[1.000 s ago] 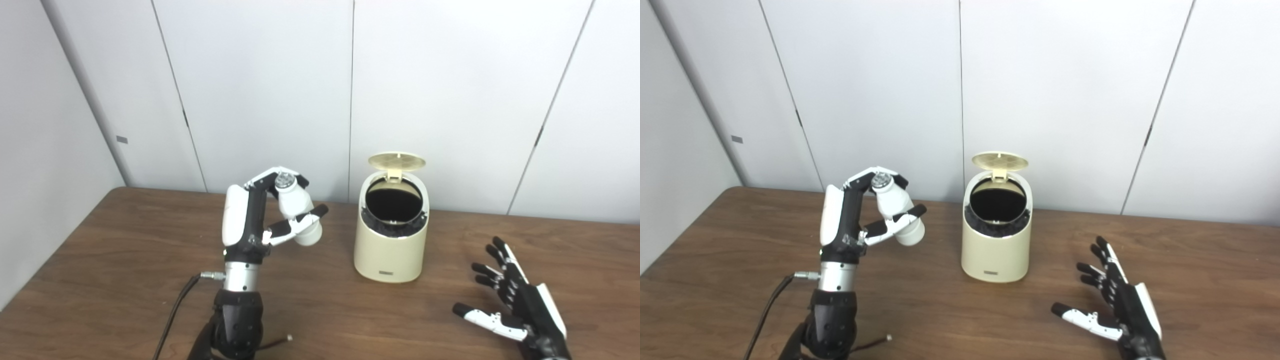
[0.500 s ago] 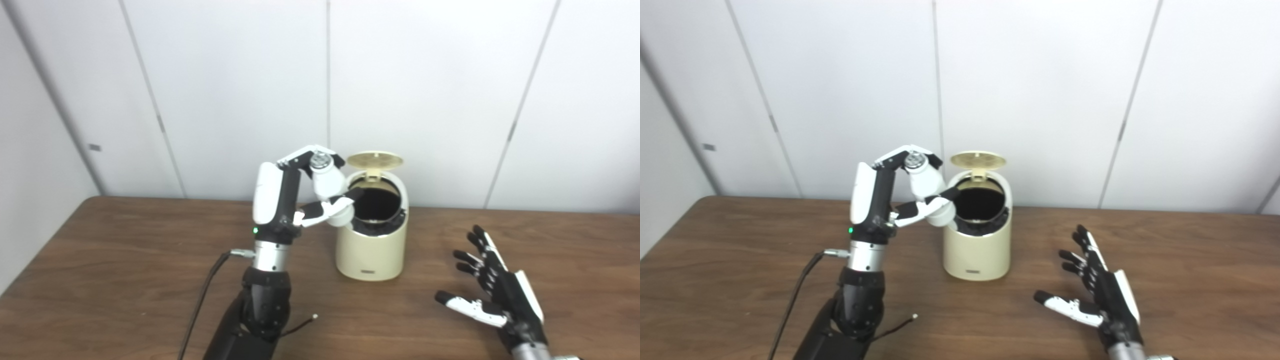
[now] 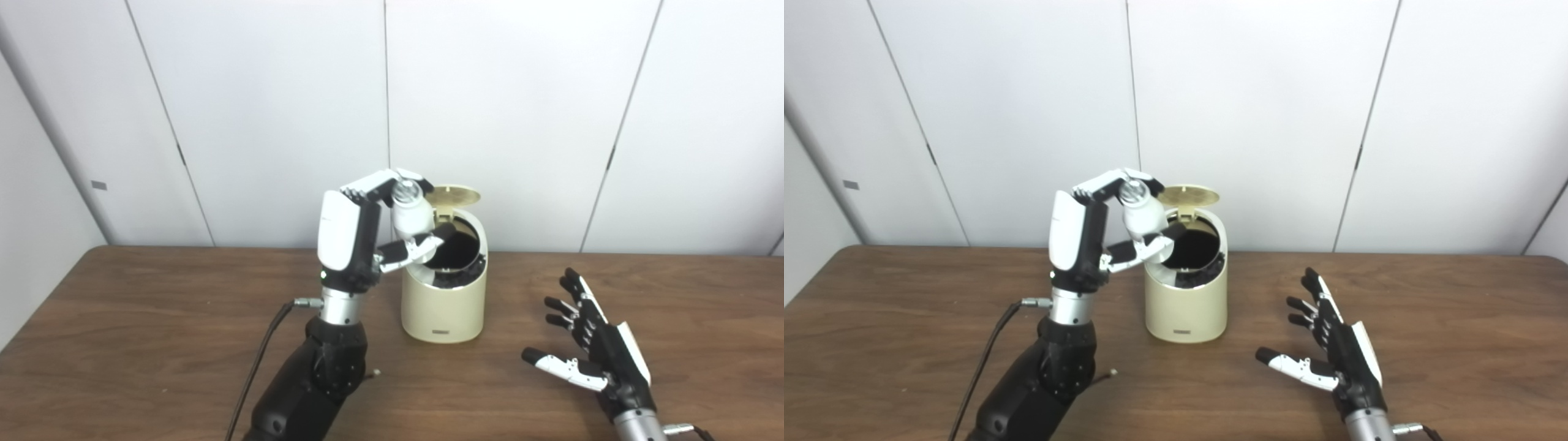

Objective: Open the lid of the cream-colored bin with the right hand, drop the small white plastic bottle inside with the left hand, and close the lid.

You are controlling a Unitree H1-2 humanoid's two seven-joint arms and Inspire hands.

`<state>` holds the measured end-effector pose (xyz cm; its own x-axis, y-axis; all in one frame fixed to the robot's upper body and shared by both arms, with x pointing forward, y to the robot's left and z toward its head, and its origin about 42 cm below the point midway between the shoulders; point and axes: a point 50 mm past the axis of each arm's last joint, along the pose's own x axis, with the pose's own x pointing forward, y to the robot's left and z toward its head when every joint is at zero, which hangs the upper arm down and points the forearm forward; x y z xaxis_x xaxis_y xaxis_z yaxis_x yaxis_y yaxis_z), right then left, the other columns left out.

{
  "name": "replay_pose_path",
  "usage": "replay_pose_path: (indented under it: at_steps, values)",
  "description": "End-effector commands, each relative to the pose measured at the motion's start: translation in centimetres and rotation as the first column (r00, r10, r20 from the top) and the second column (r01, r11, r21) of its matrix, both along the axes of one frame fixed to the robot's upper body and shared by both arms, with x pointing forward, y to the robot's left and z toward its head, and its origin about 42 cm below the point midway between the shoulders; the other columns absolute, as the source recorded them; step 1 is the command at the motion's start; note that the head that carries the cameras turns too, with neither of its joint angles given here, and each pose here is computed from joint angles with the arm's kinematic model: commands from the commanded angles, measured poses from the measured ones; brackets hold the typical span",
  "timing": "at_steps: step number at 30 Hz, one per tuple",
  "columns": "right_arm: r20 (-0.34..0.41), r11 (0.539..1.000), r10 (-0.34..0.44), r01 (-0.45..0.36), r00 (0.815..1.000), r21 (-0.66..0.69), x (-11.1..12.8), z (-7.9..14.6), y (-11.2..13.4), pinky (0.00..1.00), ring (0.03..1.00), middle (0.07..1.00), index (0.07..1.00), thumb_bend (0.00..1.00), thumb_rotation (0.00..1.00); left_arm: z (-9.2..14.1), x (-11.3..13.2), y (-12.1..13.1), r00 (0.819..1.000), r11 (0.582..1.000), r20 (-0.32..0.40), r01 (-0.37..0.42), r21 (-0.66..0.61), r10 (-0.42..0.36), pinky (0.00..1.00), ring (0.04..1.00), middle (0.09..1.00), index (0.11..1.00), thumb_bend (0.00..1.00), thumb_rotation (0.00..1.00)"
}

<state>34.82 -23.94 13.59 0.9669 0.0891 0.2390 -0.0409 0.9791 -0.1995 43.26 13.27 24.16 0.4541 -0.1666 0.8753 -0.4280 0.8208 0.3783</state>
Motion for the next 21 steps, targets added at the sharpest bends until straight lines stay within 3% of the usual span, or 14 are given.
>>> replay_pose_path:
  at_steps: [1,7,14,21]
  values:
    - [0.019,1.000,0.005,-0.005,1.000,0.021,-0.5,-0.3,0.7,0.78,0.850,0.963,0.966,0.77,0.25,3.0,1.0,-0.2,0.990,0.999,0.139,0.015,-0.031,-0.011,0.37,0.411,0.512,0.523,0.50,0.00]
    - [0.019,1.000,-0.001,0.001,1.000,0.019,-0.5,-0.4,0.6,0.77,0.842,0.965,0.961,0.78,0.25,2.7,1.9,-0.7,0.980,0.999,0.198,0.019,-0.030,-0.013,0.38,0.415,0.509,0.518,0.50,0.00]
    - [0.024,1.000,-0.002,0.001,1.000,0.025,-0.7,-0.4,0.6,0.79,0.843,0.965,0.958,0.78,0.26,1.9,2.9,-1.1,0.977,1.000,0.215,0.010,-0.005,-0.009,0.39,0.423,0.504,0.509,0.50,0.00]
    - [0.027,1.000,-0.007,0.006,1.000,0.023,-1.0,-0.1,0.6,0.78,0.849,0.966,0.965,0.77,0.27,0.6,3.7,-1.5,0.990,1.000,0.144,0.003,0.008,-0.004,0.37,0.419,0.508,0.514,0.50,0.00]
